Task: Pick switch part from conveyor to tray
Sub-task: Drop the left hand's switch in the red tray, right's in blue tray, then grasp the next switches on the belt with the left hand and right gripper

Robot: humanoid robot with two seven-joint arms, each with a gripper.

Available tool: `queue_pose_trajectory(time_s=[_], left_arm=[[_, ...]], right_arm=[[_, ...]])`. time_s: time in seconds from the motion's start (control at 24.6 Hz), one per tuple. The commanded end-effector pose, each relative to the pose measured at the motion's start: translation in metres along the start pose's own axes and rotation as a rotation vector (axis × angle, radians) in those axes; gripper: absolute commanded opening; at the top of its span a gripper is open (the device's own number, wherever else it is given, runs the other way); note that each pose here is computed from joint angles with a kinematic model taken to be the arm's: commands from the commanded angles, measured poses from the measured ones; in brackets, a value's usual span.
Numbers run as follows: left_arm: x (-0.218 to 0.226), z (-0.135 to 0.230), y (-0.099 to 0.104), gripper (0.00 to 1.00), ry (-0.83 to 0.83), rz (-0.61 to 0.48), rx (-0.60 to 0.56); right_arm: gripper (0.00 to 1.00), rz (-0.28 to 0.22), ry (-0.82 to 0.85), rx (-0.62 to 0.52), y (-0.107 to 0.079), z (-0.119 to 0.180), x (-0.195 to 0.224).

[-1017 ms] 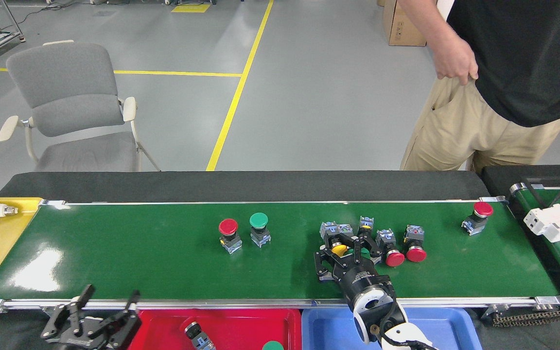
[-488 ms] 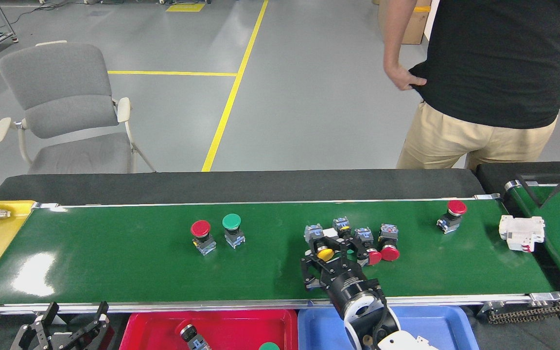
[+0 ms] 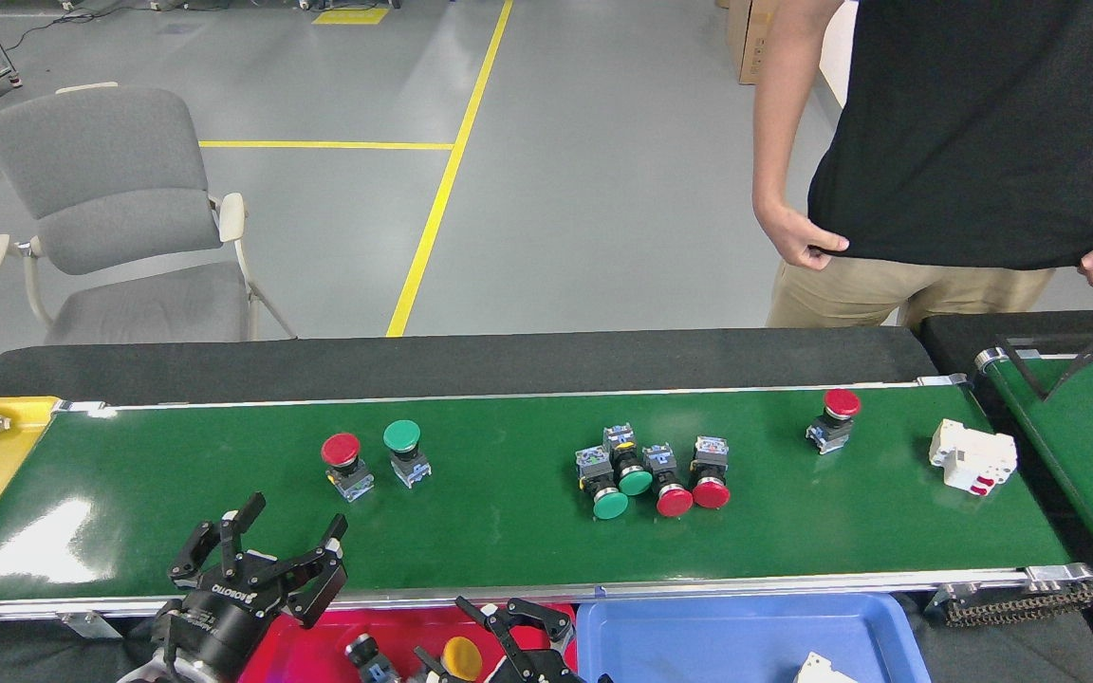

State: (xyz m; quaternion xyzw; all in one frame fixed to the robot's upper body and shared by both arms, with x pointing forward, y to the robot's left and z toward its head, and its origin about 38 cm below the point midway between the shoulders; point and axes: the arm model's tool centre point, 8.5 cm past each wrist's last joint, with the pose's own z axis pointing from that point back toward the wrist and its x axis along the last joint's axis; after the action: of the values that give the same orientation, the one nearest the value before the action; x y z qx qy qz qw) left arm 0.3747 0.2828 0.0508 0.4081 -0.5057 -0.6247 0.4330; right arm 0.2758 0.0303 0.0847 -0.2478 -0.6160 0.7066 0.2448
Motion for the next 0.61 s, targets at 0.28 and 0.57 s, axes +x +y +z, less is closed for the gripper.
queue_pose_trajectory(time_s=[0.28,0.57], left_arm=[[-0.024,-0.009,-0.009,1.00,0.044,-0.002,-0.048],[-0.044,-0.032,-0.010,1.00,0.114,0.027,-0.076]], right_arm=[[1.00,-0.074,0.627,-0.247,0.032,0.121,-0.155],[1.00,-0.154,0.790,-0.196,0.060,0.158,-0.182]])
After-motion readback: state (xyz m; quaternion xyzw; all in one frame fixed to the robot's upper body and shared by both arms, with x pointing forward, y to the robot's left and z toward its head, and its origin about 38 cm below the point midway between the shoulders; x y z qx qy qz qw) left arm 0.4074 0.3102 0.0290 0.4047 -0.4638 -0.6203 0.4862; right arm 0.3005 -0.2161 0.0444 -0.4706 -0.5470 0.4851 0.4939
